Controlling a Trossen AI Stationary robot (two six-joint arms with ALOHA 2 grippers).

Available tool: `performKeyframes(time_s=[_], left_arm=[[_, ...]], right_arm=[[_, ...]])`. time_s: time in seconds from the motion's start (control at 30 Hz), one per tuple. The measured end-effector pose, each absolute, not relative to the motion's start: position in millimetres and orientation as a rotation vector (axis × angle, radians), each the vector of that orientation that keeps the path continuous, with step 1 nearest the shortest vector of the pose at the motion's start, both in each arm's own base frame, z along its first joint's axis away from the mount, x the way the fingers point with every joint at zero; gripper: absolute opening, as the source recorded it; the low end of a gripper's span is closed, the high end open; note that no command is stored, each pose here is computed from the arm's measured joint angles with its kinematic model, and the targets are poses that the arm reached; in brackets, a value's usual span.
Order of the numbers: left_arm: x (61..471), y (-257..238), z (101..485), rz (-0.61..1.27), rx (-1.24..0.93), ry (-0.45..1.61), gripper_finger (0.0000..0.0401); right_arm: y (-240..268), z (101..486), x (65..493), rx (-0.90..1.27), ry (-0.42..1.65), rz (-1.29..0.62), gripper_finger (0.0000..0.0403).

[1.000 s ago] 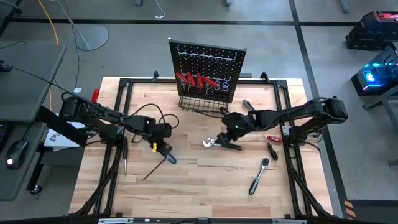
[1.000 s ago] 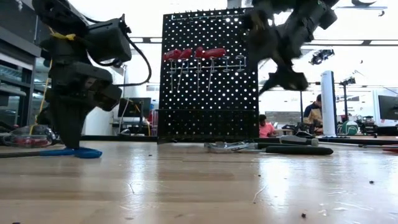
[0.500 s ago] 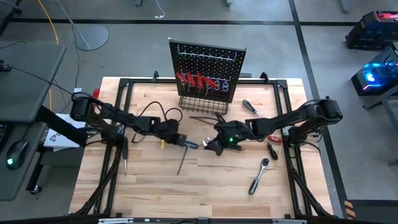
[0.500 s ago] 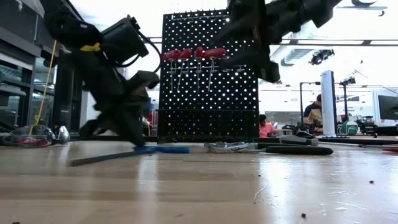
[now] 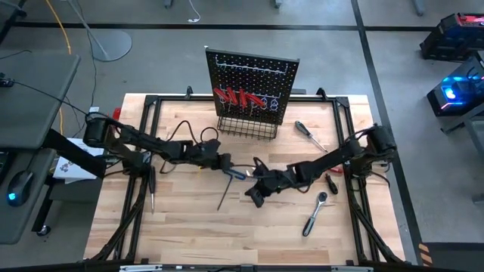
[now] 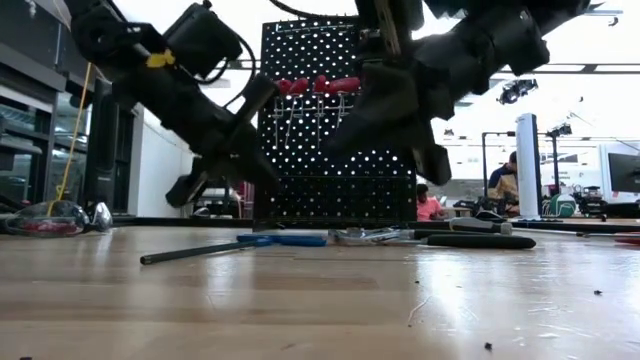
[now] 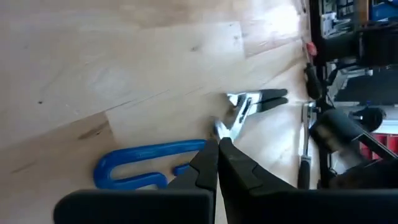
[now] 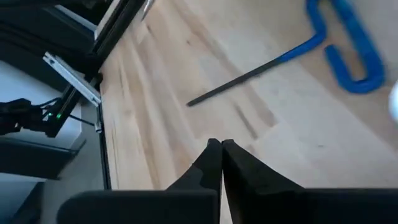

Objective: Hang tools onto peg board
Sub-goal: Hang the blue pick tool on the pegboard

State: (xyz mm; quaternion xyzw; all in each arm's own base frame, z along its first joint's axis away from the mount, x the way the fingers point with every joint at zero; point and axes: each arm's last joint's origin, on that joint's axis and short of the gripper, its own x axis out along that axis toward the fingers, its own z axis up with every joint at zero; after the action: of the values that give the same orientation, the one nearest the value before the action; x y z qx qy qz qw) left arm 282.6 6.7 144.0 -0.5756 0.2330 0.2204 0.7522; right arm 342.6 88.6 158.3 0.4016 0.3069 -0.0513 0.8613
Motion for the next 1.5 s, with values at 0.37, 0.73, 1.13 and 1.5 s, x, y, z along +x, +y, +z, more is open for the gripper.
performKeyframes(time_s=[0.37,0.73,1.13,1.5], left_arm=[[249,-34,152,0.422,-0.895,1.011,0.0],[256,-78,117,0.396,-0.908,1.084,0.0],[271,-92,104,0.334,-0.955,1.012,0.0],[280,-100,109,0.345,-0.984,0.813,0.0]], right_arm=[[101,149,373,0.831,0.684,-0.274,0.0],[41,152,393,0.722,0.807,-0.452,0.0],[54,137,397,0.786,0.92,-0.31,0.0],[33,118,401,0.665,0.839,-0.526,0.0]])
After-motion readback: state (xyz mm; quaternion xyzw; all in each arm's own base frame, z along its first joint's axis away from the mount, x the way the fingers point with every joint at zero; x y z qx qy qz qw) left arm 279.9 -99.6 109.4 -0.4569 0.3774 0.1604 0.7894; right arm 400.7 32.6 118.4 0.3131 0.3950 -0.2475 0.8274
